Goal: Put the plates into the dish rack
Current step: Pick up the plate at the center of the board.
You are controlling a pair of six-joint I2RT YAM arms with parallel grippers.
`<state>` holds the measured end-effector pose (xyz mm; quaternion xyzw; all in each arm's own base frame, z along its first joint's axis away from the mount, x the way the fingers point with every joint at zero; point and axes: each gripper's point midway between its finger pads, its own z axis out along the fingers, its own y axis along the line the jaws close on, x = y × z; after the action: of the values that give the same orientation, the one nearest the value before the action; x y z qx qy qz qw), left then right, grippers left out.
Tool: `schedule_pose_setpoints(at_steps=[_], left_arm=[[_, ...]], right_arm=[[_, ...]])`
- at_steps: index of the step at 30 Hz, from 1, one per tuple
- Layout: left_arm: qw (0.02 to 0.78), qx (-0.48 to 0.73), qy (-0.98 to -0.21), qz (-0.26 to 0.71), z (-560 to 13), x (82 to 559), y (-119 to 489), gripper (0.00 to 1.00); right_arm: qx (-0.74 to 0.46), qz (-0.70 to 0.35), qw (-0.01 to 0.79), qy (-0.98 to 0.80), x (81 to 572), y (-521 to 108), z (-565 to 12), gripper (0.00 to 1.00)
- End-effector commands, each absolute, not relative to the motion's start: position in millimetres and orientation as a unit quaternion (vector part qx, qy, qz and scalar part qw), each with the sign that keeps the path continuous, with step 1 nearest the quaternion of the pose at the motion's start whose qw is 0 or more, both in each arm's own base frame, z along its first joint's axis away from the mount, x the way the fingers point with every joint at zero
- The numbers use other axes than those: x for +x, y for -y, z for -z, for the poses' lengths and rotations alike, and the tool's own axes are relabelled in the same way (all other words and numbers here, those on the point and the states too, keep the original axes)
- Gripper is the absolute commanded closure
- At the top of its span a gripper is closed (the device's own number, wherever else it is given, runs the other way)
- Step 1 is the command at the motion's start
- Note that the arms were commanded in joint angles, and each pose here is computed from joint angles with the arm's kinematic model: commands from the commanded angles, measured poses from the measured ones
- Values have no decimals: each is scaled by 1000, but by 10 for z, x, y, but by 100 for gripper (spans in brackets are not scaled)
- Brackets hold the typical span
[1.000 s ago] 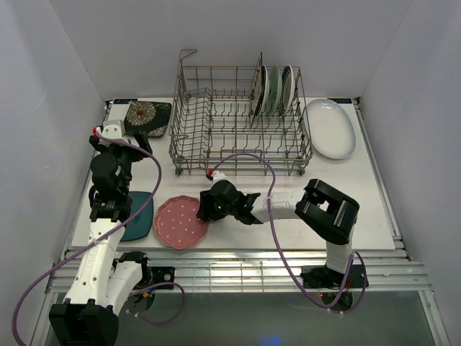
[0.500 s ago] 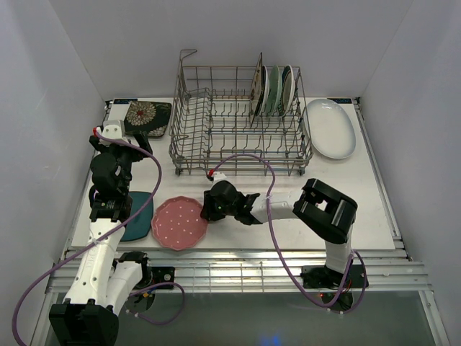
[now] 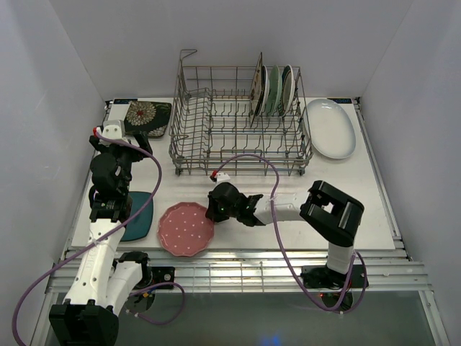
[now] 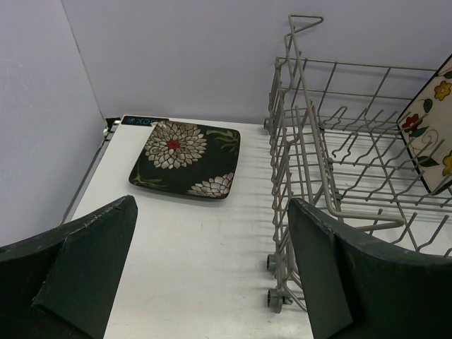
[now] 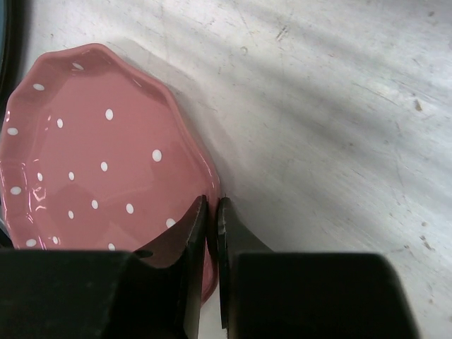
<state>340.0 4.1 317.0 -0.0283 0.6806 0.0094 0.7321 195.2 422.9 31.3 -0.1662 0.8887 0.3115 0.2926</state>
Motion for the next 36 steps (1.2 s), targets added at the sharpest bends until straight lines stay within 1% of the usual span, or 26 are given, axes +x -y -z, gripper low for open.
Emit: schedule_pose_setpoints(at_steps=[1, 21, 22, 31, 36], left_arm=[[740, -23, -672, -7, -3236, 3344, -29, 2], [740, -23, -672, -9, -3245, 3349, -35, 2], [739, -23, -673, -10, -3240, 3352, -41, 2], [743, -24, -669, -10, -3275, 3325, -44, 2], [744, -24, -668, -10, -3288, 3318, -44, 2]], right_arm=[[-158, -299, 329, -882, 2066, -4159, -557, 92], [-177, -230, 443, -848, 2278, -3986, -1429, 92], [-182, -214, 438, -854, 2262, -3927, -1392, 92], [-191, -174, 483, -837, 2297, -3857, -1742, 92], [-187, -135, 508, -830, 2339, -3754, -1895, 92]])
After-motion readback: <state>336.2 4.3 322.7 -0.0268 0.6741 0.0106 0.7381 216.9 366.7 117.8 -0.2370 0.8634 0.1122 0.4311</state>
